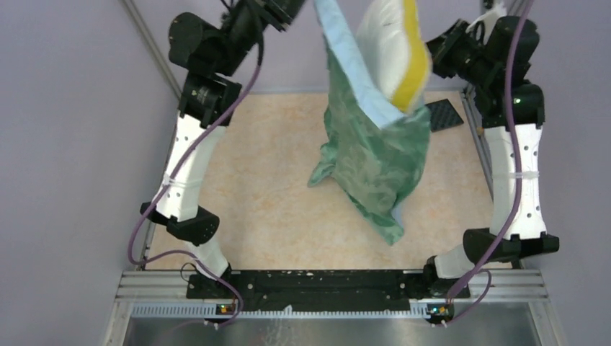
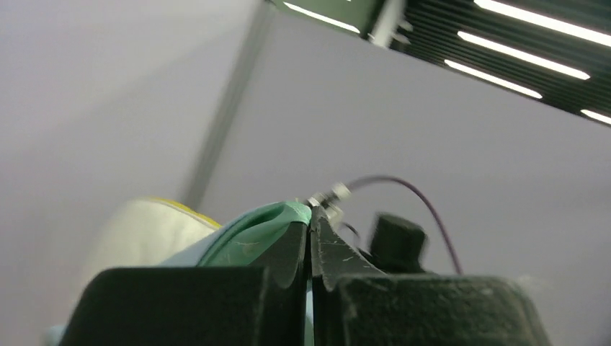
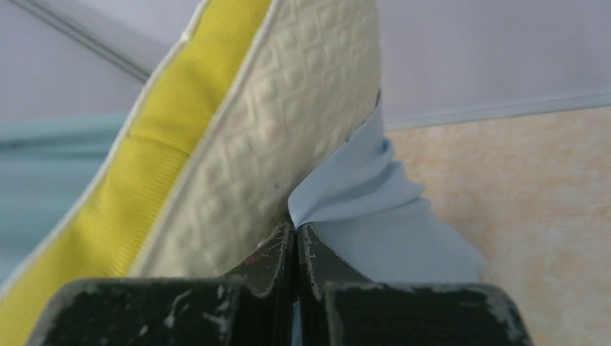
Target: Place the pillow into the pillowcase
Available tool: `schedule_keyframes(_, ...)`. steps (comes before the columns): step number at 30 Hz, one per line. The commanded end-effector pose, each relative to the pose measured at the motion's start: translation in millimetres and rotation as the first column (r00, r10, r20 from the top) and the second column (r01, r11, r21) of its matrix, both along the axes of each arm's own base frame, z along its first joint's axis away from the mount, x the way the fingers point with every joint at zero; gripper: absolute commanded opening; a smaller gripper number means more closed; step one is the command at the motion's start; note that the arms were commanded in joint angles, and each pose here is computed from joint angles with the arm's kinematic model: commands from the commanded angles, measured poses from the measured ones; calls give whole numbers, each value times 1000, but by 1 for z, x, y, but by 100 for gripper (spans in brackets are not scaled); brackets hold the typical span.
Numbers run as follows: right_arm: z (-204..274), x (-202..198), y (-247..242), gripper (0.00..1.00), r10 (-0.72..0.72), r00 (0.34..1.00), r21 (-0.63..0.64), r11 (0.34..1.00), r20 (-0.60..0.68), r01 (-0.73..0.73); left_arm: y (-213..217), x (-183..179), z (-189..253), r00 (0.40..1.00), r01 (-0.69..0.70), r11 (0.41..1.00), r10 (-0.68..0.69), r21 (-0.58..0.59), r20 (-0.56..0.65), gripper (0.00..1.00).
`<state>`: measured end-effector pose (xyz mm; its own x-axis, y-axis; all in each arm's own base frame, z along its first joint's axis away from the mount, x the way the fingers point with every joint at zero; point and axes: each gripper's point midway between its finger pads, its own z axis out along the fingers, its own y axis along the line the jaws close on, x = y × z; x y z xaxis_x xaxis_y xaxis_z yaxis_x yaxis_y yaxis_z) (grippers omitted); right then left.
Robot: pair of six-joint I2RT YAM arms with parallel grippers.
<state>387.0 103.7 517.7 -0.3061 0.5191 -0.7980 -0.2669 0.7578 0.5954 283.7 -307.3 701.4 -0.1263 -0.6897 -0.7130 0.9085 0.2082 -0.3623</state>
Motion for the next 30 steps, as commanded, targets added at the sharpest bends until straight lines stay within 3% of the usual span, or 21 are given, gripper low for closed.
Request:
schedule_keyframes(1,30,-50,31,0,94,983,11,995,156,-97,106,-13,80,976,-115,943,166,-312,139,0)
schedule_keyframes(4,48,-42,-7,0,-16,985,-21,1000,170,20,69,-23,70,988,19,966,22,-258,152,0)
schedule_keyframes(7,77,-30,-49,0,-62,978,50,997,199,53,3,-44,42,987,78,988,-58,-134,148,0)
schedule_keyframes(9,86,-26,-51,0,-48,978,76,997,205,33,-17,-45,26,989,93,992,-82,-83,126,0)
schedule_keyframes(11,86,-31,-31,0,18,978,92,995,206,-37,-4,-27,26,994,34,996,-25,-84,108,0)
schedule_keyframes(14,68,-45,11,0,63,977,31,997,205,-71,53,15,34,999,21,987,-13,-160,48,0)
schedule_keyframes(17,49,-41,-3,0,22,986,21,999,167,-26,58,24,32,999,30,987,-24,-156,35,0)
schedule_keyframes(21,64,-23,-59,0,-2,986,142,990,169,-22,-31,7,-12,989,148,989,-148,-5,5,0)
schedule_keyframes(24,82,-19,-75,0,-25,982,161,987,189,-5,-86,-3,-48,974,225,971,-221,80,-51,0)
schedule_keyframes(27,86,-26,-46,0,50,978,161,984,201,-83,-63,17,-41,991,131,989,-127,75,-50,0)
schedule_keyframes(30,74,-37,-30,0,55,980,103,992,190,-76,6,46,-17,997,54,998,-55,-25,-54,0)
